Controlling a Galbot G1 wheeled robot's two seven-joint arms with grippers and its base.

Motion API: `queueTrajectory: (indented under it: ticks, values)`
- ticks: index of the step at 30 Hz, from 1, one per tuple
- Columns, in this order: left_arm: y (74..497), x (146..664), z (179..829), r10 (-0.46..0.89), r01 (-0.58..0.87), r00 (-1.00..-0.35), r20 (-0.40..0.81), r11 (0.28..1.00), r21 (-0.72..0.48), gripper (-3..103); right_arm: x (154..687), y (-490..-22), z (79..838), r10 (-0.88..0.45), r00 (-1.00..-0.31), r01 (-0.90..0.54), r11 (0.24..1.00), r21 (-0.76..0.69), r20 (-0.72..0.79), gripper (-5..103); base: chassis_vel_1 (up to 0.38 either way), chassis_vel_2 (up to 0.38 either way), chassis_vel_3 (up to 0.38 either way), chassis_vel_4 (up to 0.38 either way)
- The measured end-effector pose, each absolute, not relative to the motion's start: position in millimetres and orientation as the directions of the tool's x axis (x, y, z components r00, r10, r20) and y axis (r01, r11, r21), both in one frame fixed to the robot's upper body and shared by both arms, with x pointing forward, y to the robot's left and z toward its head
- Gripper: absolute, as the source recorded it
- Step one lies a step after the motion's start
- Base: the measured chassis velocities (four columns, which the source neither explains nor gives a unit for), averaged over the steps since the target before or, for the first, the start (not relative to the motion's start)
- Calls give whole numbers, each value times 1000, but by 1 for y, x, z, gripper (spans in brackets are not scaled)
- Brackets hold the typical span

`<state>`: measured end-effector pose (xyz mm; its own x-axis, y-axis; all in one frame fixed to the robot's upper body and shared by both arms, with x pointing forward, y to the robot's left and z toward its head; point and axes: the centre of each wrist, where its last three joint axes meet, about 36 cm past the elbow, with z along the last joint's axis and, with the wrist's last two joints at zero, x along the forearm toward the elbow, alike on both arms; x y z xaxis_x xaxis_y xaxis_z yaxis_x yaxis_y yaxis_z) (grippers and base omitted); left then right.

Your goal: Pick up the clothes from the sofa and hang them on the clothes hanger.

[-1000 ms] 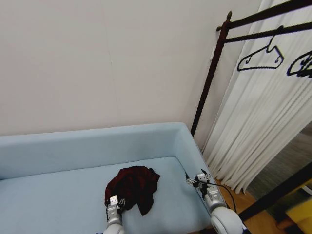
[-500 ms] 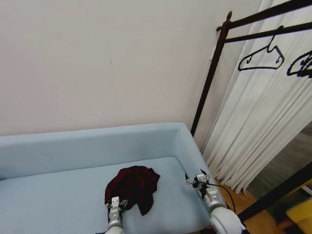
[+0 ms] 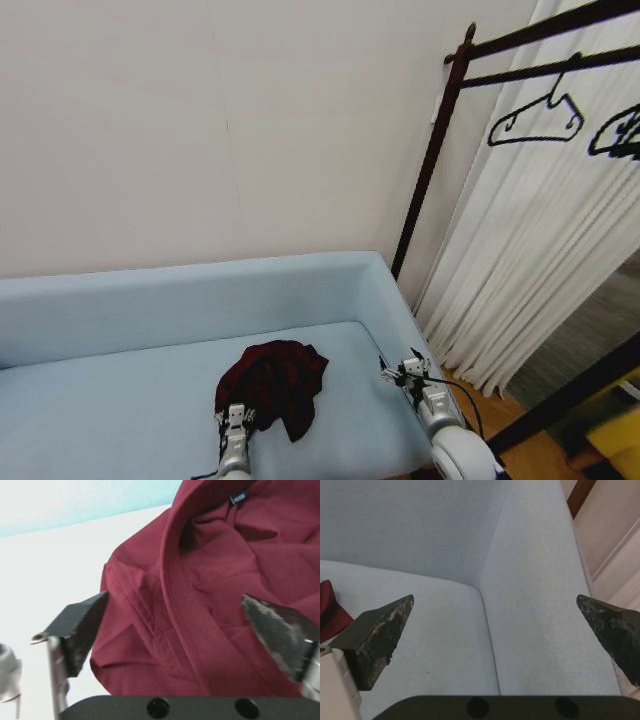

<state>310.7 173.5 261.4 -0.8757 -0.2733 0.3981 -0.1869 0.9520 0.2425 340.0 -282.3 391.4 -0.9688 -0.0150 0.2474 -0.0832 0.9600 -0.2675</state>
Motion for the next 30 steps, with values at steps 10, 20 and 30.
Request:
queueTrajectory:
  ticks: [10,20,30]
  values:
    - [170,313,246,-230,-157,-880,416,967,202,90,339,-283,390,-13,-969,-84,957,-276,247,100,0,0,0,0]
    - [176,313,244,-232,-161,-881,412,966,200,49,339,-283,390,-11,-969,-82,957,-278,248,100,0,0,0,0]
    - [172,309,243,-226,-169,-873,432,971,167,17,339,-282,389,-12,-968,-84,956,-280,251,100,0,0,0,0]
